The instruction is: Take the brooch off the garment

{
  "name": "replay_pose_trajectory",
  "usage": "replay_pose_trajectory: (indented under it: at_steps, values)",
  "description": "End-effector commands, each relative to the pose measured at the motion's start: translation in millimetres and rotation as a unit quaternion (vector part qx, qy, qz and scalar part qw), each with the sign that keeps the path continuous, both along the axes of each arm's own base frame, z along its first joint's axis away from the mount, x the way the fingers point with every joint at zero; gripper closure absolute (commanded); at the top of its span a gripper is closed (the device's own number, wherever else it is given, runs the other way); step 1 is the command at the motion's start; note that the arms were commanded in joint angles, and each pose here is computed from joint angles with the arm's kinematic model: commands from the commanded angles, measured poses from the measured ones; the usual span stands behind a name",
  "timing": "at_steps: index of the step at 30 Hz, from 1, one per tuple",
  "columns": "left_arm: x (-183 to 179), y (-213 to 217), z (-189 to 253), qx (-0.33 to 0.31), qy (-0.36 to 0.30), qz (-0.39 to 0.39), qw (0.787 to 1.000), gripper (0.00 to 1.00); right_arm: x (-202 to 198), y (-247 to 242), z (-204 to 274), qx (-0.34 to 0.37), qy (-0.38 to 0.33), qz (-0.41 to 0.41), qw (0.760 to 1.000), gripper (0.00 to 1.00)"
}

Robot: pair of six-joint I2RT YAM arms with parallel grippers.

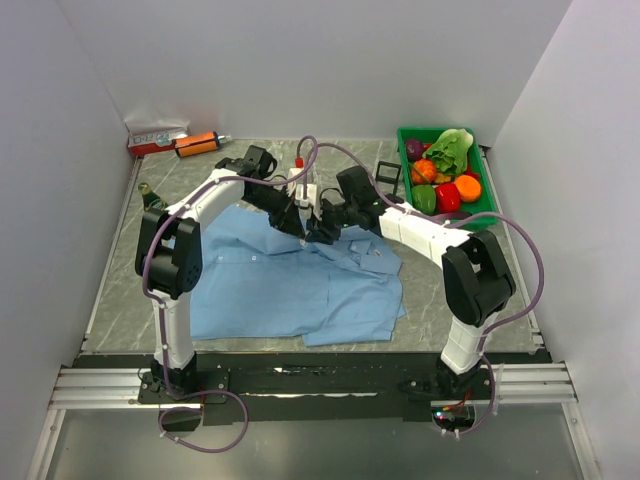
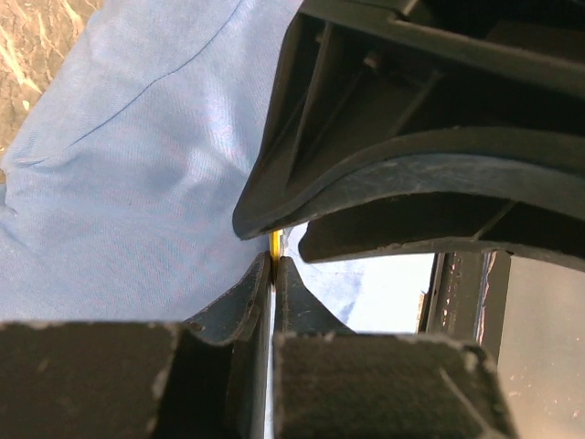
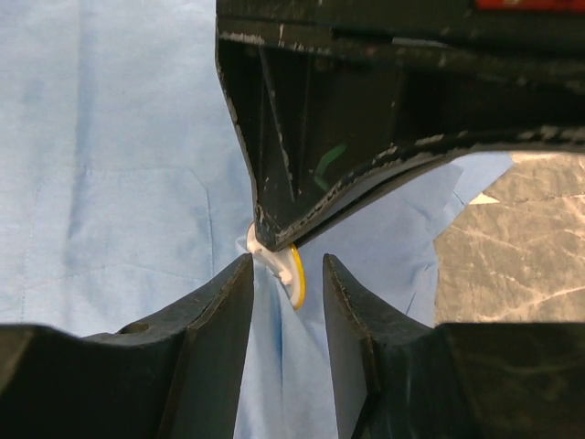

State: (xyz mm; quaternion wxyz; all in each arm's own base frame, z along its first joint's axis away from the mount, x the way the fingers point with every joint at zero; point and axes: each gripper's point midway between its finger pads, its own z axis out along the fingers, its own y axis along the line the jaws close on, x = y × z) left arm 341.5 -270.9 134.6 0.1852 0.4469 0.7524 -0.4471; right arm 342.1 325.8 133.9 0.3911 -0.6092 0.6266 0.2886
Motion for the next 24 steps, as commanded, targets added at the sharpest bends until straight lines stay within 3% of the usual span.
replay_pose_trajectory:
  at_steps: [1, 24]
  values:
    - [3.4, -4.4, 17.5, -0.031, -0.013, -0.012, 0.999, 0.99, 2.1, 9.7, 3.2, 0.006, 0.008, 0.012, 1.000, 0.57]
    - [7.5, -1.1, 14.7, -0.028, -0.015, -0.009, 0.999, 0.99, 0.7, 14.7, 10.5, 0.010, 0.008, 0.037, 0.999, 0.56]
